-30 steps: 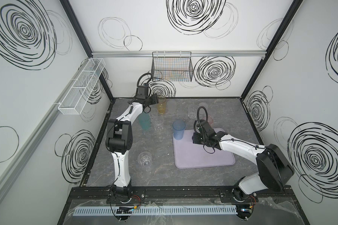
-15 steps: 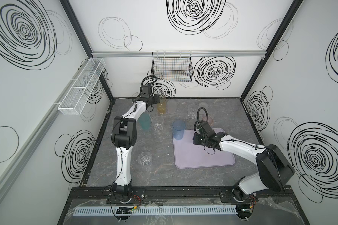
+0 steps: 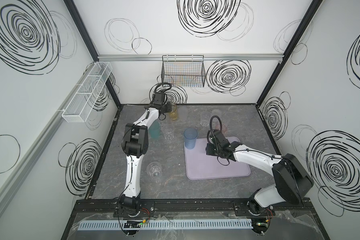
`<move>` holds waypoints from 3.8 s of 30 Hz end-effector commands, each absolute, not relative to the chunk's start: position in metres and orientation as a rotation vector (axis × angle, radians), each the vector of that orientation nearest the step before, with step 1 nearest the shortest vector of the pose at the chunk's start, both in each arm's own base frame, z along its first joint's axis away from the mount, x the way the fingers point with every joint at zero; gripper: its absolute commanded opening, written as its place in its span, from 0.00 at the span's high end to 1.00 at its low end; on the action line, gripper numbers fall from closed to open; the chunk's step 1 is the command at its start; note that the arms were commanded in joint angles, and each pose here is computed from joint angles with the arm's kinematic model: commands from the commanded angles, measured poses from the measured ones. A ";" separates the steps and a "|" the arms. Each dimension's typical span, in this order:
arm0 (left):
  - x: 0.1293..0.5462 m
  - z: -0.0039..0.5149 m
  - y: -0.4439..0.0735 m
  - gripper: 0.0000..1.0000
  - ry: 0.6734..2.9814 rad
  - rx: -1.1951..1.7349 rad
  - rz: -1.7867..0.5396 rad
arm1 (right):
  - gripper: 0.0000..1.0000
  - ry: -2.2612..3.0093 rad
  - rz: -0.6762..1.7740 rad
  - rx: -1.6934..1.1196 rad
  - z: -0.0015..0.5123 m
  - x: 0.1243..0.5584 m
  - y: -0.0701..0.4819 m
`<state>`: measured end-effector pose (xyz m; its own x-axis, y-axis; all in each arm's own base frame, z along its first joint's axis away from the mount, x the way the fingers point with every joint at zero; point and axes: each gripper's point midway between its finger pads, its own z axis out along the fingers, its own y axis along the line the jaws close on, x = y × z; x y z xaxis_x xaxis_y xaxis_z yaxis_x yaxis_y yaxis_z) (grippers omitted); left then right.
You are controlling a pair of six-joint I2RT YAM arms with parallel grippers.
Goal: Place the glasses into the tray
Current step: 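Close the left gripper around the amber glass, then lift the amber glass with the left gripper toward the tray, then lower the amber glass onto the tray beside the blue glass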
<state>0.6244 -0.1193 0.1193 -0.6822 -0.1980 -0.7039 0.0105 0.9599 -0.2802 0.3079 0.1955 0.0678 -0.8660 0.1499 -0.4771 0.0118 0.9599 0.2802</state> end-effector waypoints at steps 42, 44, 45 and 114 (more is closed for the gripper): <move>0.513 0.232 -0.104 1.00 2.081 -0.154 -0.494 | 0.48 2.588 0.370 0.098 0.064 0.297 0.213; 0.507 0.236 -0.103 1.00 2.080 -0.147 -0.493 | 0.48 2.585 0.373 0.095 0.065 0.297 0.214; 0.505 0.237 -0.103 1.00 2.080 -0.145 -0.493 | 0.48 2.584 0.371 0.094 0.065 0.297 0.213; 0.289 0.150 -0.246 1.00 2.610 0.822 -0.090 | 0.47 2.567 0.511 0.121 0.067 0.258 0.198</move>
<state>0.2805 -0.2342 0.1385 -0.7802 0.5113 -0.3604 0.5322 0.8453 0.0472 0.2581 0.1977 0.0726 -0.8619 0.1708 -0.4775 -0.0230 0.9275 0.3732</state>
